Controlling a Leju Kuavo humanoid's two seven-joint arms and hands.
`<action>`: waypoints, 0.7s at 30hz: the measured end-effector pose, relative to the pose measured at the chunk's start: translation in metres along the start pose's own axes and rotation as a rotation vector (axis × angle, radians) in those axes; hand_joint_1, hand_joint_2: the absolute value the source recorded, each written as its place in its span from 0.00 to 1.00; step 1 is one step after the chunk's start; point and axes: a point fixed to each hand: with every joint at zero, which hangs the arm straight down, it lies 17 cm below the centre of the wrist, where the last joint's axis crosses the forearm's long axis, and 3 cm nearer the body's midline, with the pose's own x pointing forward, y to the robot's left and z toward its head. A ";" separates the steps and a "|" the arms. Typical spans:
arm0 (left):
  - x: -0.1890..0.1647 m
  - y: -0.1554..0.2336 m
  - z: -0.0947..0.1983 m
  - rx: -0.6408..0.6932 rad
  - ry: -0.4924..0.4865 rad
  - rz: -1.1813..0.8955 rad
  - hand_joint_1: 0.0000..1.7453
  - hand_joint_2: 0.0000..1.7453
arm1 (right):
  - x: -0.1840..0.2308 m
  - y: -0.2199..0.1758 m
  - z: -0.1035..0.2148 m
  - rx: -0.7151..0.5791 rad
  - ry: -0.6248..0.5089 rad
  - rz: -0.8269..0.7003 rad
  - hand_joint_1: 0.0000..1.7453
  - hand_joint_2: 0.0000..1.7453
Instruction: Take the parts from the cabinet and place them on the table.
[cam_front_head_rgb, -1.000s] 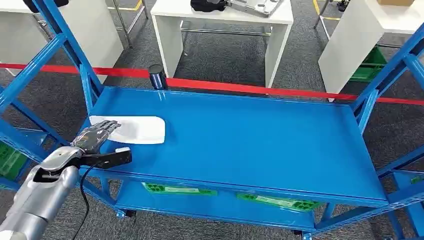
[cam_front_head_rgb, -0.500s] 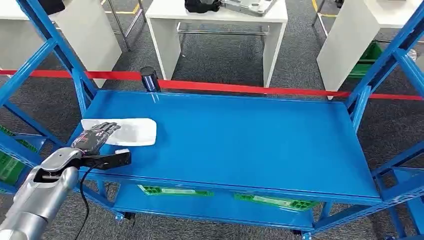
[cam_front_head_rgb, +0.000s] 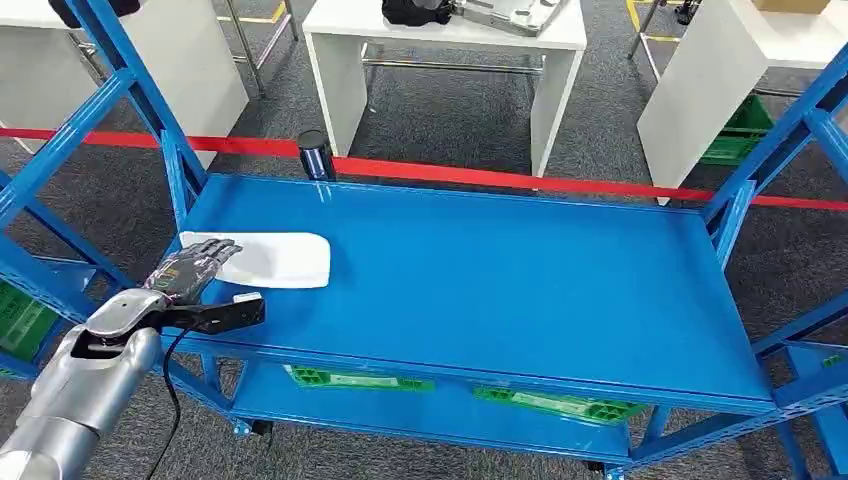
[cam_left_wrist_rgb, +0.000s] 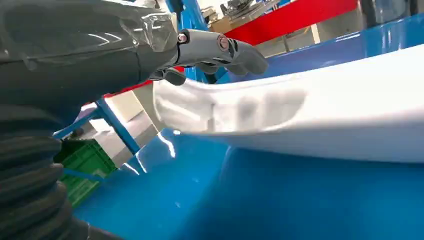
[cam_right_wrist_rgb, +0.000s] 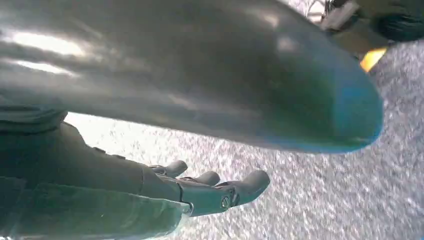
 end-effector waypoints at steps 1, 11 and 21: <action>0.000 0.001 -0.001 0.001 0.001 -0.002 0.00 1.00 | 0.001 -0.001 0.000 -0.002 -0.002 0.000 0.00 0.00; 0.017 0.006 -0.010 -0.007 -0.034 -0.018 1.00 0.00 | 0.009 -0.001 -0.002 0.001 -0.017 -0.007 0.00 0.00; 0.025 0.024 -0.018 0.020 -0.058 -0.032 1.00 0.00 | 0.013 0.010 -0.003 0.022 -0.030 -0.018 0.00 0.00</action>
